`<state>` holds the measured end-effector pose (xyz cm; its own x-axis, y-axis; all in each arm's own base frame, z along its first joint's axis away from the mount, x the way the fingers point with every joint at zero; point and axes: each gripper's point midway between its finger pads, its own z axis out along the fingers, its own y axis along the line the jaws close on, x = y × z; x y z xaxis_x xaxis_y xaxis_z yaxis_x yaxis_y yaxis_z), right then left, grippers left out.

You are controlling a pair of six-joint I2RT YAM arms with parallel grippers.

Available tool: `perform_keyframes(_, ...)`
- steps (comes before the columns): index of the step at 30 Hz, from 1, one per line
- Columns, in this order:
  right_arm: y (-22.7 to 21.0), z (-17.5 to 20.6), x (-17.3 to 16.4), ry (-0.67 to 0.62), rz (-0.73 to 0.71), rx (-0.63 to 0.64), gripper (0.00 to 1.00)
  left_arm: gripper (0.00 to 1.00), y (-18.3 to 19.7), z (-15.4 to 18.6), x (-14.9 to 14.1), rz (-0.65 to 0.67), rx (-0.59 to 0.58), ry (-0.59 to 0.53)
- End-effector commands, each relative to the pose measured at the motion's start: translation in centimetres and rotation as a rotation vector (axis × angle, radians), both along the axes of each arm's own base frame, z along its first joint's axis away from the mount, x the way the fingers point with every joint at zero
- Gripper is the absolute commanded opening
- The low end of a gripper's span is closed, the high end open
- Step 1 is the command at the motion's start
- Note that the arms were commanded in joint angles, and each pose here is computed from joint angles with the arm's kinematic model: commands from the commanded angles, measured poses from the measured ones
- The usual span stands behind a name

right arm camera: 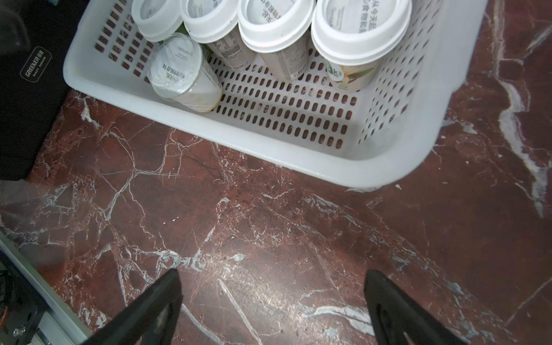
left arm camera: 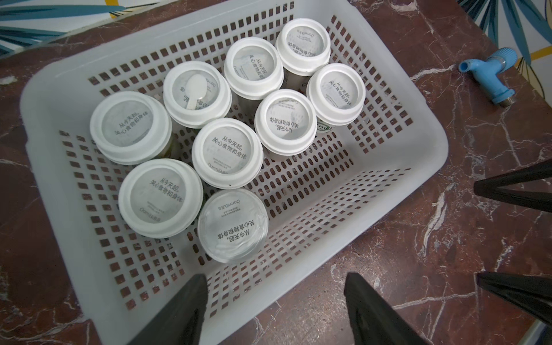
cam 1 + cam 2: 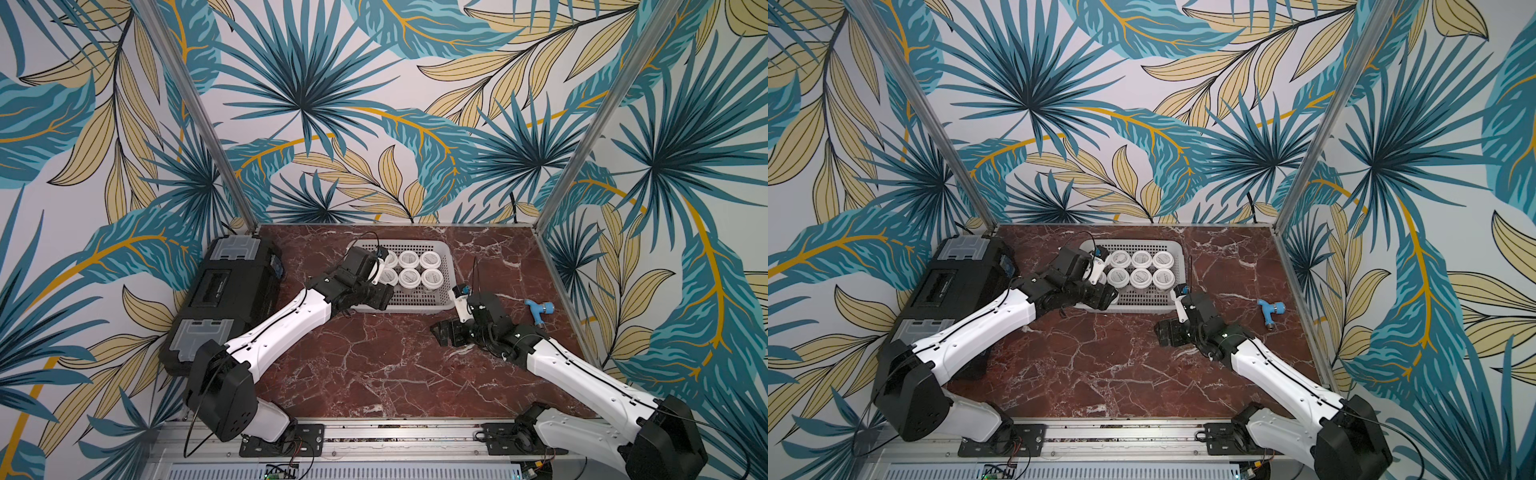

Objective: Put the yogurt in the basket
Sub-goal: Place the yogurt in the basket, then reset both arms

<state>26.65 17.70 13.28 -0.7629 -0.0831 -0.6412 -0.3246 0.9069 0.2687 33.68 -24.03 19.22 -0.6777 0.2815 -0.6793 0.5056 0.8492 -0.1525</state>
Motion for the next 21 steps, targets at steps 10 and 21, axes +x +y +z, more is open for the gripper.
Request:
perform_keyframes(10,-0.1,3.7,1.7,-0.1,-0.008,-0.028,1.0,0.96,0.5,1.3,-1.9,0.025,-0.169,-0.095)
perform_keyframes(21,-0.5,8.1,4.4,-0.201,-0.04,-0.112,1.0,1.0,4.2,2.7,-3.5,0.136,-0.168,-0.205)
